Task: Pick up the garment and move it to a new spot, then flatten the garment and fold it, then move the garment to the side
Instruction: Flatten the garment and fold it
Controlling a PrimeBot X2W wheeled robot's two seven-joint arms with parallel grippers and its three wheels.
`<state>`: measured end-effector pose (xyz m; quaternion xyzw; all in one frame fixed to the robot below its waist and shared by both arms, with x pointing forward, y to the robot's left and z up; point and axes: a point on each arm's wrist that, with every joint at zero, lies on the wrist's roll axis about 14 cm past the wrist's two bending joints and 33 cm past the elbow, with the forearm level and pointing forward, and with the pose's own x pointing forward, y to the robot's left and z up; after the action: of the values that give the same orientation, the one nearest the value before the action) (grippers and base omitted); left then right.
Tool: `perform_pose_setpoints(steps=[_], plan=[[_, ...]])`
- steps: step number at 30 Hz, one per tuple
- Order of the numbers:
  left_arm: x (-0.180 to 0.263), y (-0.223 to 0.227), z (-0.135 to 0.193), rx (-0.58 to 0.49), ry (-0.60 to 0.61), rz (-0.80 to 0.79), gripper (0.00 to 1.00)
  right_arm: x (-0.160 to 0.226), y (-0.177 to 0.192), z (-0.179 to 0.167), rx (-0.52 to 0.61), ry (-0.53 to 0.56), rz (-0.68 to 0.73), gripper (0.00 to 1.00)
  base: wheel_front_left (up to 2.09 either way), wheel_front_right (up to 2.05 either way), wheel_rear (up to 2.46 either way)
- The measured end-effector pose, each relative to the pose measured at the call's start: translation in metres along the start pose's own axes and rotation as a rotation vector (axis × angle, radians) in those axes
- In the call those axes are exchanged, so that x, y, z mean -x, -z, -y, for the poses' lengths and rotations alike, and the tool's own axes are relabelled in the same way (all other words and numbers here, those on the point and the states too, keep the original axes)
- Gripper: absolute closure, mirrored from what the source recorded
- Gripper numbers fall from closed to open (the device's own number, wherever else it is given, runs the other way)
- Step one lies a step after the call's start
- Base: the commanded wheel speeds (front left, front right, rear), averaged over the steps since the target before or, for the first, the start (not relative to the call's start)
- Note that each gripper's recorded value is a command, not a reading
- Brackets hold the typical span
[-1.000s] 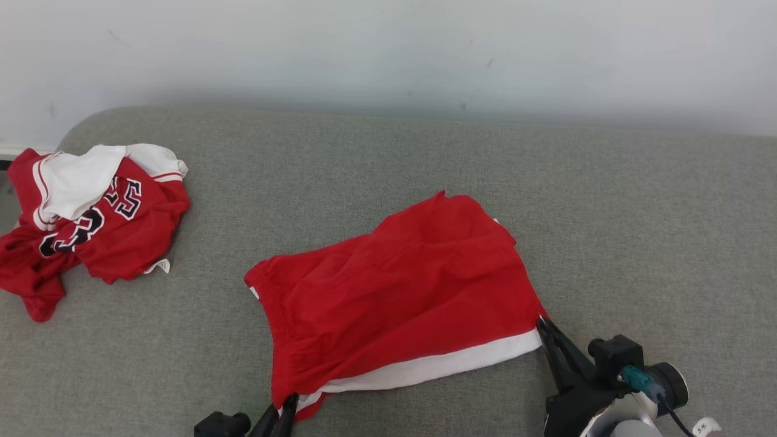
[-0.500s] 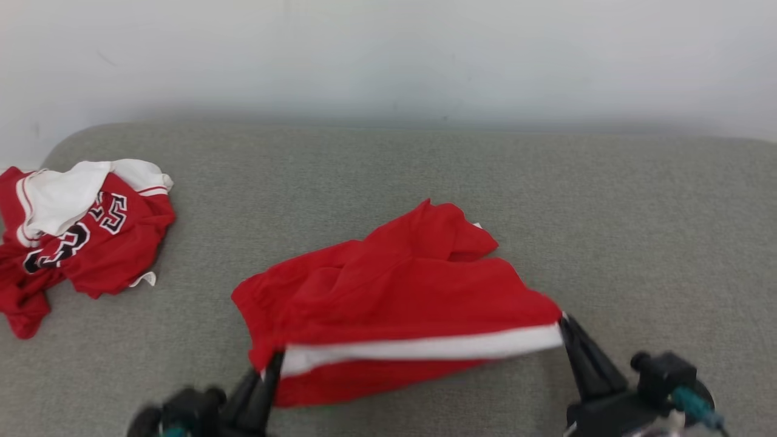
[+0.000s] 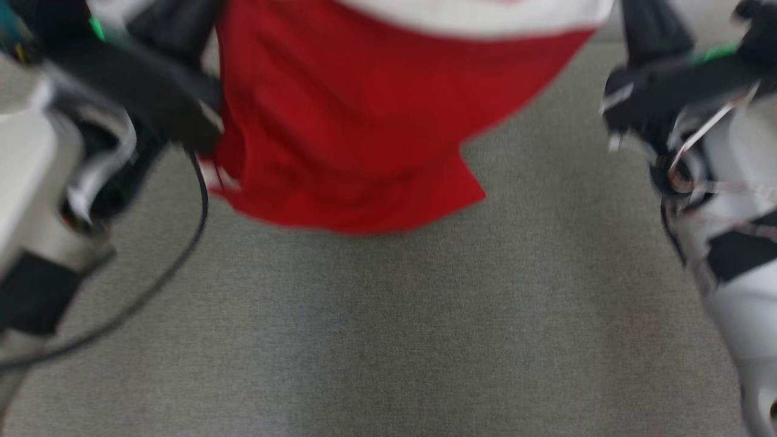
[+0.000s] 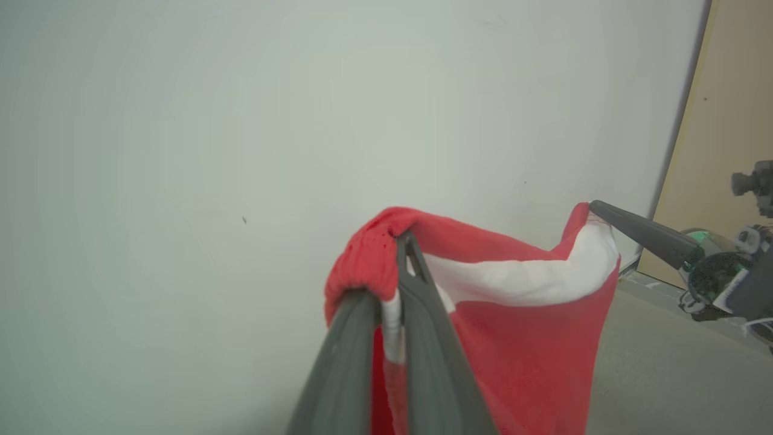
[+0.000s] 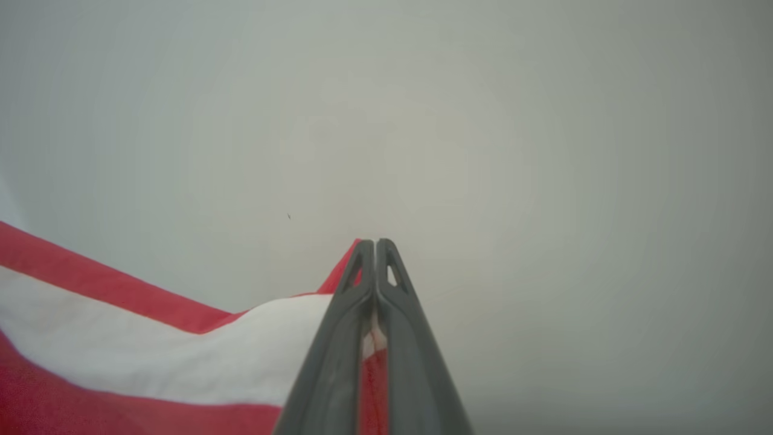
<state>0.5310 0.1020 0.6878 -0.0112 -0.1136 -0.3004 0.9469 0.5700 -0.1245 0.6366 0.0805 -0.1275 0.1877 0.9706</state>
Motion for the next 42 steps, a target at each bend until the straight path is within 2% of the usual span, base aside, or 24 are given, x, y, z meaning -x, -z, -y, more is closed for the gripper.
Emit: perform_pose_setpoints(steps=[2, 4, 6, 8, 13, 17, 22, 30, 31, 34, 41, 42], plan=[[-0.025, -0.016, -0.005, 0.041, 0.032, 0.012, 1.00, -0.025, -0.015, 0.006, -0.018, -0.005, 0.024, 1.00, 0.00, 0.00, 0.00], [-0.047, -0.024, -0.005, 0.019, 0.070, 0.013, 1.00, -0.046, -0.025, 0.013, -0.023, -0.006, 0.031, 1.00, 0.00, 0.00, 0.00], [-0.066, -0.034, -0.006, 0.047, 0.102, 0.034, 1.00, -0.064, -0.036, 0.025, -0.040, 0.006, 0.045, 1.00, 0.00, 0.00, 0.00], [-0.084, -0.040, -0.011, 0.115, 0.118, 0.051, 1.00, -0.080, -0.045, 0.038, -0.064, 0.026, 0.054, 1.00, 0.00, 0.00, 0.00], [-0.116, -0.055, -0.028, 0.184, 0.134, 0.110, 1.00, -0.105, -0.065, 0.079, -0.079, 0.101, 0.084, 1.00, 0.00, 0.00, 0.00], [-0.136, -0.038, -0.023, 0.191, 0.168, 0.090, 1.00, -0.112, -0.067, 0.105, -0.088, 0.155, 0.089, 1.00, 0.00, 0.00, 0.00], [-0.150, -0.009, -0.015, 0.229, 0.198, 0.065, 1.00, -0.115, -0.057, 0.119, -0.075, 0.180, 0.069, 1.00, 0.00, 0.00, 0.00], [-0.149, 0.038, 0.007, 0.283, 0.250, 0.011, 1.00, -0.089, -0.008, 0.134, -0.112, 0.226, -0.003, 1.00, 0.00, 0.00, 0.00], [-0.139, 0.050, 0.011, 0.297, 0.251, 0.009, 1.00, -0.074, 0.010, 0.134, -0.115, 0.229, -0.040, 1.00, 0.00, 0.00, 0.00], [-0.119, 0.063, 0.016, 0.348, 0.245, 0.025, 1.00, -0.046, 0.033, 0.130, -0.099, 0.221, -0.095, 1.00, 0.00, 0.00, 0.00], [-0.049, 0.127, 0.049, 0.494, 0.214, -0.120, 1.00, 0.046, 0.081, 0.123, -0.144, 0.241, -0.222, 1.00, 0.00, 0.00, 0.00], [-0.049, 0.127, 0.049, 0.494, 0.214, -0.120, 1.00, 0.046, 0.081, 0.123, -0.144, 0.241, -0.222, 1.00, 0.00, 0.00, 0.00]])
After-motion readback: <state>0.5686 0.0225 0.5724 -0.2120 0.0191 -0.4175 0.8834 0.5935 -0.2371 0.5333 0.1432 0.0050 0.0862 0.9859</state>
